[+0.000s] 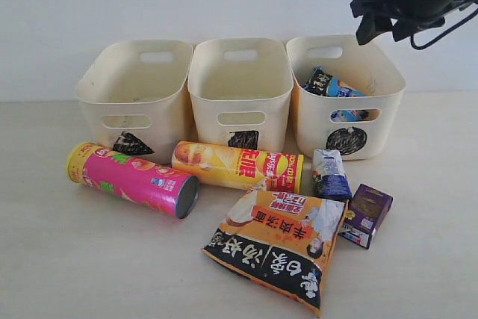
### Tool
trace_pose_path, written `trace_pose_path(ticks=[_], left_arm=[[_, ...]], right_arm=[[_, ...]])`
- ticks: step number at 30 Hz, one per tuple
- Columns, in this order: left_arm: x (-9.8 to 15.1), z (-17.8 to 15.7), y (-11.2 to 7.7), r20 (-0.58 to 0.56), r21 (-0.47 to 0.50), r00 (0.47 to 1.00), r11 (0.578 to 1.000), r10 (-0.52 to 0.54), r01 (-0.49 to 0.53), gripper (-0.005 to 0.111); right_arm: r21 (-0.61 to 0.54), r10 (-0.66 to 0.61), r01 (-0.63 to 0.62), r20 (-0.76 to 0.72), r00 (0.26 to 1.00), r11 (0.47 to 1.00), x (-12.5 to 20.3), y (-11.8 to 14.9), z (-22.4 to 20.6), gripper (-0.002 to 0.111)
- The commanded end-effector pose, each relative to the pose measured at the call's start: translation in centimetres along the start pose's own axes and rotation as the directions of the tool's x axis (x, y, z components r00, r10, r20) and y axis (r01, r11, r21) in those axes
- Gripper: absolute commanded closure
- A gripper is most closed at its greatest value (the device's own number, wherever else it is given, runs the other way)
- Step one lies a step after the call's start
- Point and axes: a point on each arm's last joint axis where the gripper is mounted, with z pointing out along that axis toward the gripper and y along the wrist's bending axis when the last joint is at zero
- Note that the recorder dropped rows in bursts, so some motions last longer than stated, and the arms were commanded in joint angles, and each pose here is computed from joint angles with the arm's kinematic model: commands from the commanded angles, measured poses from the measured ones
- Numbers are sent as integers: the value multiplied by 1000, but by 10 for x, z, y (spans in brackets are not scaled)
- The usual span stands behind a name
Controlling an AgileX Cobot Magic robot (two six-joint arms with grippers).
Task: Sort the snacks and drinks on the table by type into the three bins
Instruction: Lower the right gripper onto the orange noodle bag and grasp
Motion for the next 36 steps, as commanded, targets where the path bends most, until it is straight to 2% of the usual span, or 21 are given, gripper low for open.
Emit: trace_pose_path(ticks=[1,5,8,14,20,22,27,31,36], left_arm=[[1,0,0,-3,4,1000,1000,-18,18,103],[1,0,0,-3,4,1000,1000,-18,18,103],[1,0,0,-3,4,1000,1000,-18,18,103],[1,0,0,-3,4,1000,1000,-18,18,103],[1,0,0,-3,4,1000,1000,-18,18,103],[1,0,0,-3,4,1000,1000,-18,18,103],[1,0,0,-3,4,1000,1000,-18,18,103],[1,0,0,-3,4,1000,1000,-18,18,103],[1,0,0,-3,4,1000,1000,-18,18,103]], right_arm=[[-31,18,-21,-69,997,999,10,6,-15,55],[-27,60,-61,-39,997,998,39,11,-20,55],[-133,89,-98,-72,993,986,63,25,-28,55],[-202,163,-176,-78,983,963,97,38,-35,55],[-284,183,-221,-154,971,933,134,50,-33,55],[-296,185,-236,-190,964,925,148,53,-29,49],[-306,192,-285,-301,934,908,183,59,-18,19],[-314,183,-298,-347,920,902,204,72,-9,16],[-266,225,-312,-312,923,912,225,89,4,16]])
